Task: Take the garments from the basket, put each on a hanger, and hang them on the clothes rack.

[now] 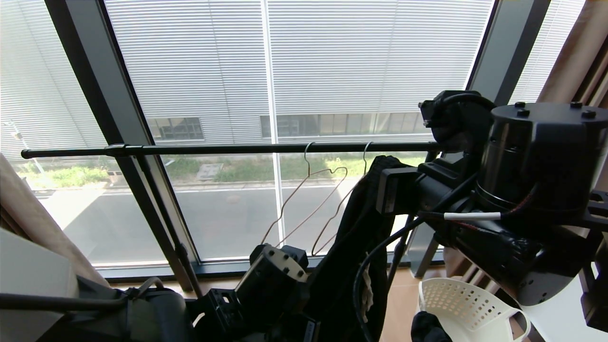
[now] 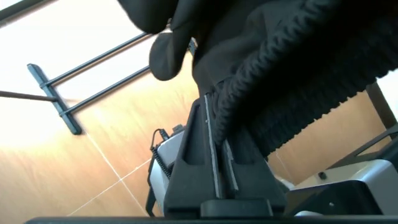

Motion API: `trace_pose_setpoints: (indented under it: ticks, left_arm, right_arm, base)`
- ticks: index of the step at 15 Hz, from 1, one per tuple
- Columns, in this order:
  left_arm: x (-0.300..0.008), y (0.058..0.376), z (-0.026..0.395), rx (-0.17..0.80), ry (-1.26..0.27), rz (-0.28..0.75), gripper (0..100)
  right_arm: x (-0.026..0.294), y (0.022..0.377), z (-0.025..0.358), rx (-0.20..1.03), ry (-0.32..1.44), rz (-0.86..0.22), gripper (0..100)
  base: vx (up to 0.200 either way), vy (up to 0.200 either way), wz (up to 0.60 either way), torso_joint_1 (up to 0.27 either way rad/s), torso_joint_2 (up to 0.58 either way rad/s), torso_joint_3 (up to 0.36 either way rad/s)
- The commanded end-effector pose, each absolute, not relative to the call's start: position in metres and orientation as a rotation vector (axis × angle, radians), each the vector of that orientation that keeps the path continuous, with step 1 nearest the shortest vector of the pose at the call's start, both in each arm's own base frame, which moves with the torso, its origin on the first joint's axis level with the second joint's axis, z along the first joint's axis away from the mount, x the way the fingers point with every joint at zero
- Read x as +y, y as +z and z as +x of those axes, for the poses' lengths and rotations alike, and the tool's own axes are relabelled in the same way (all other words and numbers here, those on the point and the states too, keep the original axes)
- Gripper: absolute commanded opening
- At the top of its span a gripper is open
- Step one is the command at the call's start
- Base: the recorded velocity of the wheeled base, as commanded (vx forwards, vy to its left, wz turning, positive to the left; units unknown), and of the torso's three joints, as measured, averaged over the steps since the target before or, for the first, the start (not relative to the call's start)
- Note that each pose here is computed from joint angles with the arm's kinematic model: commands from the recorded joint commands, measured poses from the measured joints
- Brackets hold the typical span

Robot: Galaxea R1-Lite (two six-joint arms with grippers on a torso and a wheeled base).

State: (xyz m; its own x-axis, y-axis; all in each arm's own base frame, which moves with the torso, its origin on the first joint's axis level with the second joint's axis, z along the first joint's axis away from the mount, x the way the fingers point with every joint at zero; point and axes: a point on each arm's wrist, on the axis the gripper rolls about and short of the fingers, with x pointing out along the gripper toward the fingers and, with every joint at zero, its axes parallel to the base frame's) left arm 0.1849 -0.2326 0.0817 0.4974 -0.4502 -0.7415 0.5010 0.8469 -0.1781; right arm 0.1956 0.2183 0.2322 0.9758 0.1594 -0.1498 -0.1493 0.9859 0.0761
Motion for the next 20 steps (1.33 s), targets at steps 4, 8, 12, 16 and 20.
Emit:
trace_pose_setpoints:
  ticks: [4,8,12,16,20]
  left_arm:
    - [-0.184,0.117,0.164,0.789,-0.542,-0.009,0]
    - [-0.149,0.132,0.158,0.728,-0.484,-0.057,0]
    - [-0.125,0.132,0.175,0.697,-0.39,-0.015,0]
    - [-0.114,0.129,0.179,0.704,-0.352,0.003,0]
    - [-0.11,0.136,0.182,0.669,-0.344,-0.001,0]
  right_arm:
    - [0.188,0.253,0.188,0.114,0.117,0.076,0]
    - [0.176,0.229,0.177,0.175,0.115,0.007,0]
    - [0.154,0.198,0.162,0.261,0.14,-0.03,0]
    - [0.126,0.183,0.161,0.312,0.107,-0.035,0]
    - [0.112,0.172,0.156,0.346,0.109,-0.037,0]
  base:
    - [0.0,0.0,0.0,0.0,0.0,0.0]
    - [0.0,0.0,0.0,0.0,0.0,0.0]
    - [0.0,0.0,0.0,0.0,0.0,0.0]
    - [0.0,0.0,0.0,0.0,0.0,0.0]
    - [0.0,0.0,0.0,0.0,0.0,0.0]
